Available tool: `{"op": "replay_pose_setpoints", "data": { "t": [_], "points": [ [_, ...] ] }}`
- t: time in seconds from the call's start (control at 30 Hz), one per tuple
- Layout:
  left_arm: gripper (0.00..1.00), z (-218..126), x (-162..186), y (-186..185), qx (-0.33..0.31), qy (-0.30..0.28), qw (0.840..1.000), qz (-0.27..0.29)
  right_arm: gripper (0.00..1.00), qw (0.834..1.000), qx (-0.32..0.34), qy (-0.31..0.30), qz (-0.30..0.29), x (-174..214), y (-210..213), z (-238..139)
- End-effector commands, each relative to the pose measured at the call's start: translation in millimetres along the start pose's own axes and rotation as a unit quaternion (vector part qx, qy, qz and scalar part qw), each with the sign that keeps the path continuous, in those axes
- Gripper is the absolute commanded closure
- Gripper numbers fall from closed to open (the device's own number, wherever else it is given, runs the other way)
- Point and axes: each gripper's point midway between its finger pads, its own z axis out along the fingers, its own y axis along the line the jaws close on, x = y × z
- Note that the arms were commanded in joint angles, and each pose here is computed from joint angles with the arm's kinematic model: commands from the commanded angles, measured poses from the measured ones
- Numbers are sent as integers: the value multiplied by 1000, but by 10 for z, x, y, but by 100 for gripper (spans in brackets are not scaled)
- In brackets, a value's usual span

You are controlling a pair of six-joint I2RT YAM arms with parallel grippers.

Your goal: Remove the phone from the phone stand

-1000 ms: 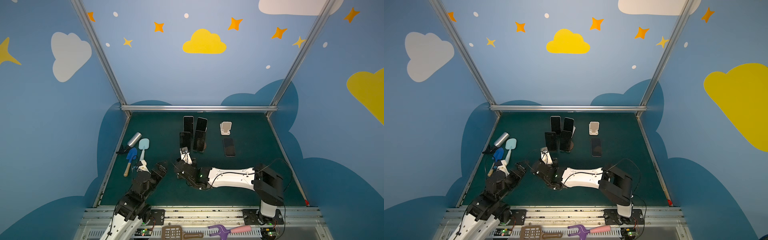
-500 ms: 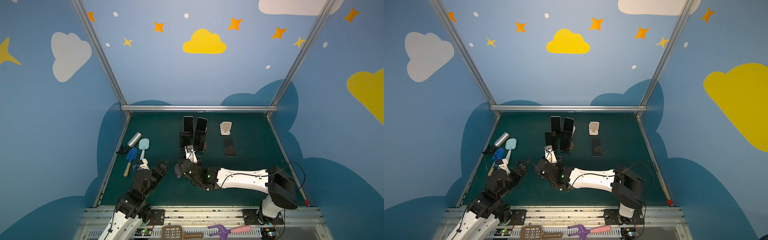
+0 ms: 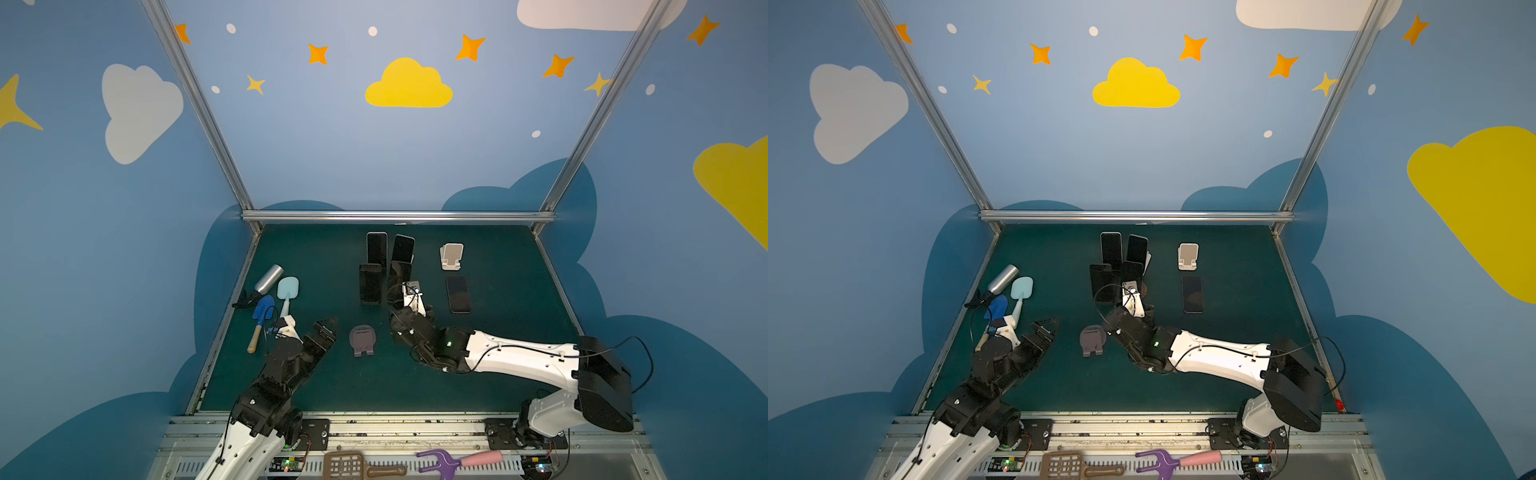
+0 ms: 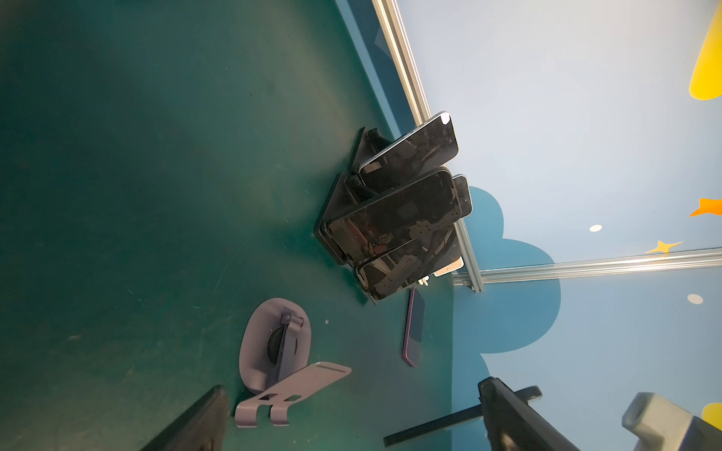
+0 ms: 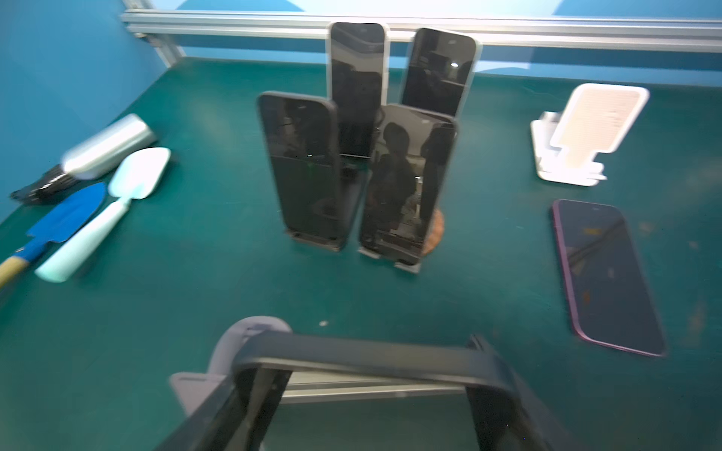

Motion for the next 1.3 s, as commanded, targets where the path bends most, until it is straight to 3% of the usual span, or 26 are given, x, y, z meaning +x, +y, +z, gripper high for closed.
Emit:
{"op": "replay_pose_setpoints", "data": {
  "t": [0.0, 0.47, 1.27],
  "points": [
    [0, -16, -41, -116, 15, -4, 1000, 1, 38, 1000, 16, 4, 9, -13, -228, -30],
    [0, 88, 0, -66, 9, 2, 1000, 0, 38, 994, 67, 85, 30, 400, -1187, 29],
    [0, 89, -41, -74, 6, -8, 1000, 11, 40, 990, 26, 133, 38, 279, -1157, 723]
  ]
}}
